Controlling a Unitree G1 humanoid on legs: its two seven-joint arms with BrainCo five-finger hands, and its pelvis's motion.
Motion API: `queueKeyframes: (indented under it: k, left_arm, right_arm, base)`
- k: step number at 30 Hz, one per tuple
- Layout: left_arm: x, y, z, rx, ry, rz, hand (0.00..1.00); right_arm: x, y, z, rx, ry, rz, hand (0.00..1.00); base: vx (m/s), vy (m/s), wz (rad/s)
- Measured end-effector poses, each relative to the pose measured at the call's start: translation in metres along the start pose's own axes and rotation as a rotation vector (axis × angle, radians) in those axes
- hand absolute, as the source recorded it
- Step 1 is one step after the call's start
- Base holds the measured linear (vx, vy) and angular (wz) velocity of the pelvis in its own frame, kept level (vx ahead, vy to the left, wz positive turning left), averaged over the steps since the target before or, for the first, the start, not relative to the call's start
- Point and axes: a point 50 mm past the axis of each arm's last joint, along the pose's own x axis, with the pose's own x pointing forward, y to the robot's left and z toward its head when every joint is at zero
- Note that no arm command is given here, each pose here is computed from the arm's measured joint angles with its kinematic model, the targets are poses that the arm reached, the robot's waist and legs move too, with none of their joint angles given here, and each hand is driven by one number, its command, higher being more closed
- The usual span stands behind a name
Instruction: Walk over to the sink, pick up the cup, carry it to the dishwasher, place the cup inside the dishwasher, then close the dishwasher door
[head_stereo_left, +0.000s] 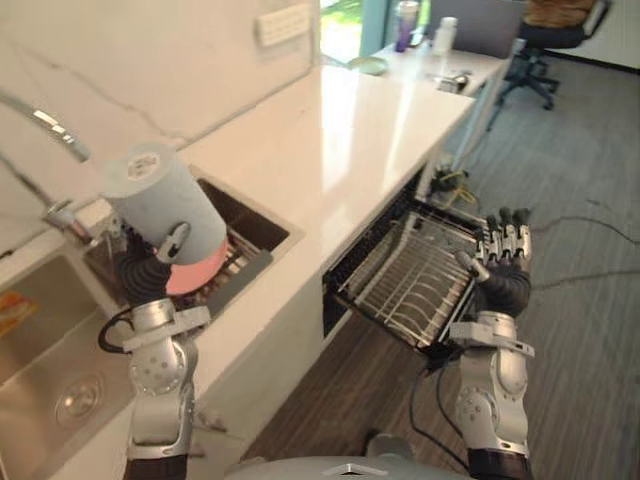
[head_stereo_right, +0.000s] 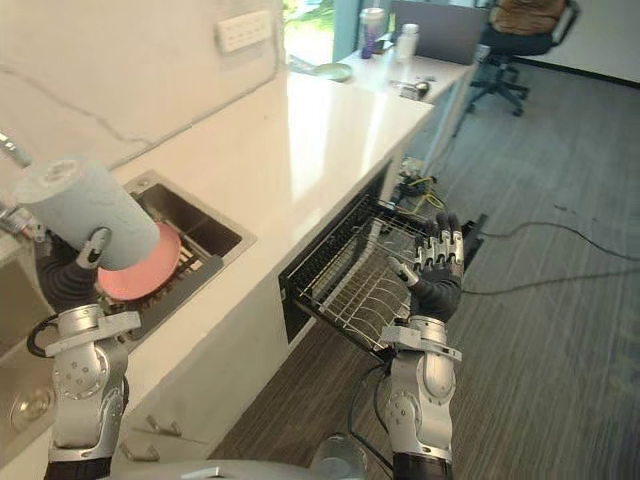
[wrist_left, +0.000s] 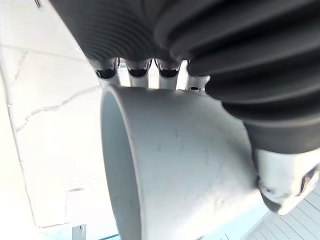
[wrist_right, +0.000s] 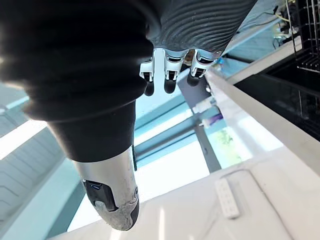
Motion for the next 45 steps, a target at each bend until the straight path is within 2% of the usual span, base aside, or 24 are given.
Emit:
queueKeyframes:
  k: [5, 10, 18, 25, 29, 32, 36, 40, 45]
  left_arm:
    - [-0.002, 0.004, -0.001, 0.011, 0.009, 0.024, 1.00]
    - [-0.002, 0.027, -0.001, 0.066, 0.006, 0.147, 1.00]
    - [-0.002, 0.023, -0.003, 0.049, 0.018, 0.131, 1.00]
    - [-0.015, 0.040, -0.009, 0.116, 0.089, 0.187, 1.00]
    - [-0.017, 0.033, -0.018, 0.110, 0.116, 0.156, 1.00]
    - [-0.022, 0.018, -0.040, 0.144, 0.184, 0.087, 1.00]
    - [-0.030, -0.003, -0.047, 0.246, 0.180, -0.016, 1.00]
    - [-0.010, -0.018, -0.061, 0.437, 0.121, -0.051, 1.00]
    - [-0.003, -0.023, -0.064, 0.598, 0.059, -0.034, 1.00]
  right_arm:
    - [-0.002, 0.004, -0.006, 0.007, 0.047, 0.010, 0.00]
    - [0.001, 0.020, -0.020, 0.025, 0.134, 0.068, 0.00]
    - [-0.017, 0.012, -0.030, 0.017, 0.222, 0.031, 0.00]
    - [-0.004, 0.039, -0.033, 0.128, 0.217, 0.157, 0.00]
    - [-0.004, 0.041, -0.034, 0.184, 0.218, 0.182, 0.00]
    - [-0.007, 0.038, -0.039, 0.271, 0.241, 0.219, 0.00]
    - [-0.006, 0.043, -0.037, 0.348, 0.245, 0.371, 0.00]
    - [0.000, 0.064, -0.036, 0.442, 0.248, 0.504, 0.00]
    - [0.012, 0.092, -0.032, 0.506, 0.253, 0.625, 0.00]
  base:
    - [-0.10, 0.044, -0.30]
    - [0.04, -0.030, -0.15]
    - [0.00, -0.044, 0.48]
    - [-0.02, -0.130, 0.05]
    - [0.02, -0.085, 0.09]
    - [0.02, -0.039, 0.20]
    - [0.03, 0.117, -0.36]
    - [0.08, 0.120, -0.22]
    - [0.00, 0.089, -0.14]
